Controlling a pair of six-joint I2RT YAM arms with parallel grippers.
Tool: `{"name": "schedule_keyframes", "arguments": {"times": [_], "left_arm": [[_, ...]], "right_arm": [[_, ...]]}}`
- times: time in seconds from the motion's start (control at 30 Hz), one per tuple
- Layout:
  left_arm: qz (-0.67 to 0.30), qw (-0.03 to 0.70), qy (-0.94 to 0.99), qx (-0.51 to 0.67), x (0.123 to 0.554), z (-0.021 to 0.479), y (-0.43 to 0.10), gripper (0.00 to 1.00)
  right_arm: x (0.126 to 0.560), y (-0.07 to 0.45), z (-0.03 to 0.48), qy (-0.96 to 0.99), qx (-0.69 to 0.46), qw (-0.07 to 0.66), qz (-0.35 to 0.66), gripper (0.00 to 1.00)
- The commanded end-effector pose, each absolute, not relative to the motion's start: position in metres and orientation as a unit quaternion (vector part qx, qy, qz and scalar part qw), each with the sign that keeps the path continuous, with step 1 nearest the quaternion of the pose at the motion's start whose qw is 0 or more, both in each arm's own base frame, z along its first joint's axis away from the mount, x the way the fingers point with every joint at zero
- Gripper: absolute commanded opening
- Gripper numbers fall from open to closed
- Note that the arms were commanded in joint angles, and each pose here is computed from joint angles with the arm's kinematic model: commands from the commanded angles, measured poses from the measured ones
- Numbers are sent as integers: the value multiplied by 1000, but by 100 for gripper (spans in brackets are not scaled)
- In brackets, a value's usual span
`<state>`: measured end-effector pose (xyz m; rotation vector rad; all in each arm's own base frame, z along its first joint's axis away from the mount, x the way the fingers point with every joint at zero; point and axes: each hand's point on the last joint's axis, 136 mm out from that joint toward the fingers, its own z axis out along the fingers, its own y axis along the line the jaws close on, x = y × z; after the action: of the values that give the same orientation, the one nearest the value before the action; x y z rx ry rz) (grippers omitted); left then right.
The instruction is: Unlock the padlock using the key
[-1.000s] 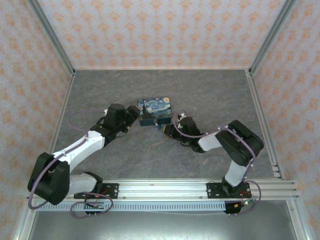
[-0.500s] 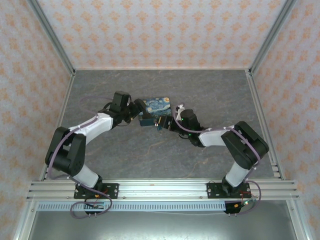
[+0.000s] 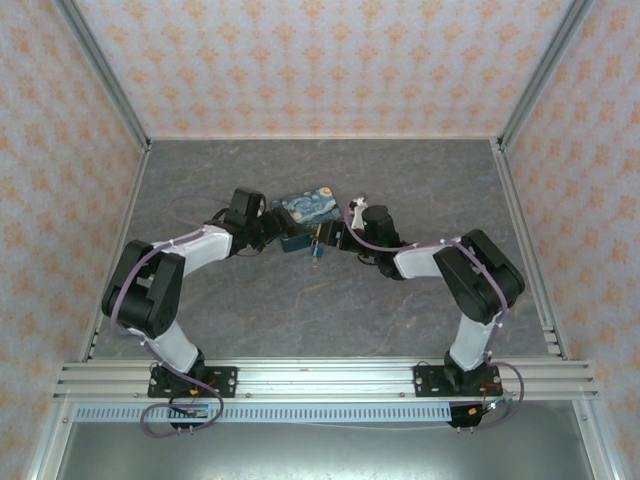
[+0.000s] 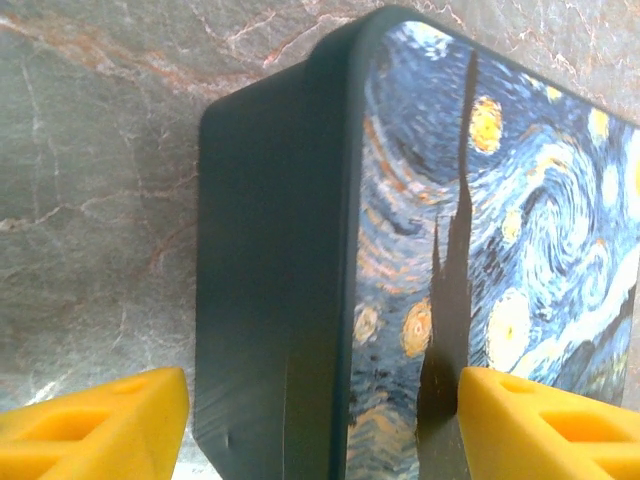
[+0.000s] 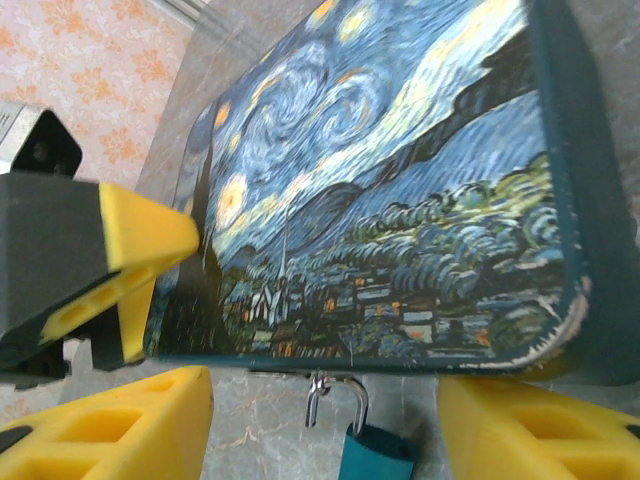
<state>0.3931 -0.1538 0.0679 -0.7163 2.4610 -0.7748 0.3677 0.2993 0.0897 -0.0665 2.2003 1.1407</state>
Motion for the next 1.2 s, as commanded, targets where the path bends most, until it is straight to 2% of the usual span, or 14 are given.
{"name": "schedule_keyframes", "arguments": {"times": [0.0,0.27,0.6,1.17], "left_arm": [[-238,180,917,-265,357,36,-144,70],[-232,178,917,-271,339,33,-147,70],[-228,189,914,-278,341,41,-144,70],[-228,188,913,-281,341,40,-144,71]], "right_arm": [[380,306,104,819,-59,350,451,62],[383,308,107,812,-80,364,450,62],[355,287,99,814,-78,348,459,63],[358,316,81,782,-85,305,537,60]]}}
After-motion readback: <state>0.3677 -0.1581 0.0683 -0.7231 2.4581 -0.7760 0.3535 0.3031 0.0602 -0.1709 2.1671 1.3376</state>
